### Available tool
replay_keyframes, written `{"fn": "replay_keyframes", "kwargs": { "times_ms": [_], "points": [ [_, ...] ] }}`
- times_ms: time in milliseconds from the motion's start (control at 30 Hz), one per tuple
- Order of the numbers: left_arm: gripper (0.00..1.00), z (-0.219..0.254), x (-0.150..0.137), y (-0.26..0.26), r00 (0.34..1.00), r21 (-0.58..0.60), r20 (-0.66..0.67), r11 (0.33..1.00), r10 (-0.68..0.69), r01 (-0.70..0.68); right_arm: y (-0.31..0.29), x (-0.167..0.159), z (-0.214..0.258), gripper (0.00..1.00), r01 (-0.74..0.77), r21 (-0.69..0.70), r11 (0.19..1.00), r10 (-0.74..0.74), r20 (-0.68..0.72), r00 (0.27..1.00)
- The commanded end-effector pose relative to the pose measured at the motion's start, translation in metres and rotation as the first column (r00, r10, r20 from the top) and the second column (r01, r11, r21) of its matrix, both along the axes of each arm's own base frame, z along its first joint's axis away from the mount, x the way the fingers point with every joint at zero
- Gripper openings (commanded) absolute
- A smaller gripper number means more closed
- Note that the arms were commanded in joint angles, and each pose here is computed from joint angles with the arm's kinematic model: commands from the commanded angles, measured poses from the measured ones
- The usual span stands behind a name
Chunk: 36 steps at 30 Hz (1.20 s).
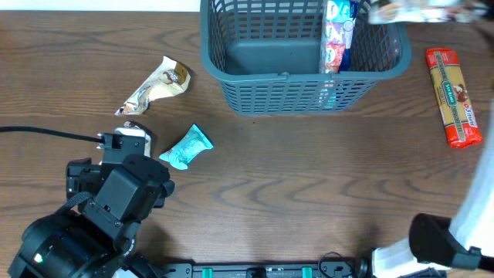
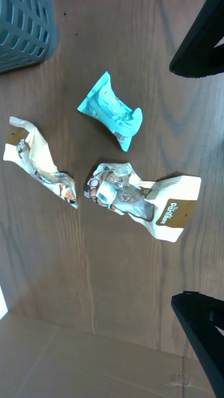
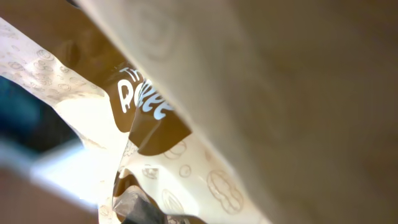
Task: Pack container
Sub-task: 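Carry the Pavee bag with right gripper over the basket, then release the Pavee bag into the basket and withdraw right gripper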
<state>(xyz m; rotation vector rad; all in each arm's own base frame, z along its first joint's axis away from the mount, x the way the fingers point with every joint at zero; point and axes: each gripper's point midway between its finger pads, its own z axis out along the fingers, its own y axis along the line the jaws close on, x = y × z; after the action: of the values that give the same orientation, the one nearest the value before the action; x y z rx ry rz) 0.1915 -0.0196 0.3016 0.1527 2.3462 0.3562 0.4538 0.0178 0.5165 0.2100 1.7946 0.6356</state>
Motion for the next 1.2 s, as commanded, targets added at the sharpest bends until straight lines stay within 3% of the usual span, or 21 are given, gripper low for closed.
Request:
{"fn": "replay_keyframes", "kwargs": {
  "times_ms": [0,167,467,1000,1167],
  "points": [
    [0.99,0.007,0.000,0.002,1.000,0.009,0.016,1.000,-0.001,0.001,0.040,0.022,-0.043,0.02,-0.096,-0.191,0.977,0.087,-0.055,0.995],
    [0.99,0.007,0.000,0.002,1.000,0.010,0.015,1.000,-0.001,0.001,0.055,0.047,-0.111,0.02,-0.016,-0.342,0.940,-0.063,-0.220,0.974],
    [0.99,0.007,0.000,0.002,1.000,0.010,0.015,1.000,-0.001,0.001,0.080,0.083,-0.207,0.01,-0.112,-0.379,0.919,-0.056,-0.406,0.912],
    [0.99,0.007,0.000,0.002,1.000,0.010,0.015,1.000,-0.001,0.001,0.081,0.091,-0.287,0.04,-0.204,-0.396,0.895,-0.064,-0.567,0.821],
    [0.99,0.007,0.000,0.002,1.000,0.010,0.015,1.000,-0.002,0.002,0.082,0.092,-0.298,0.17,-0.218,-0.398,0.891,-0.064,-0.585,0.808]
  ]
}}
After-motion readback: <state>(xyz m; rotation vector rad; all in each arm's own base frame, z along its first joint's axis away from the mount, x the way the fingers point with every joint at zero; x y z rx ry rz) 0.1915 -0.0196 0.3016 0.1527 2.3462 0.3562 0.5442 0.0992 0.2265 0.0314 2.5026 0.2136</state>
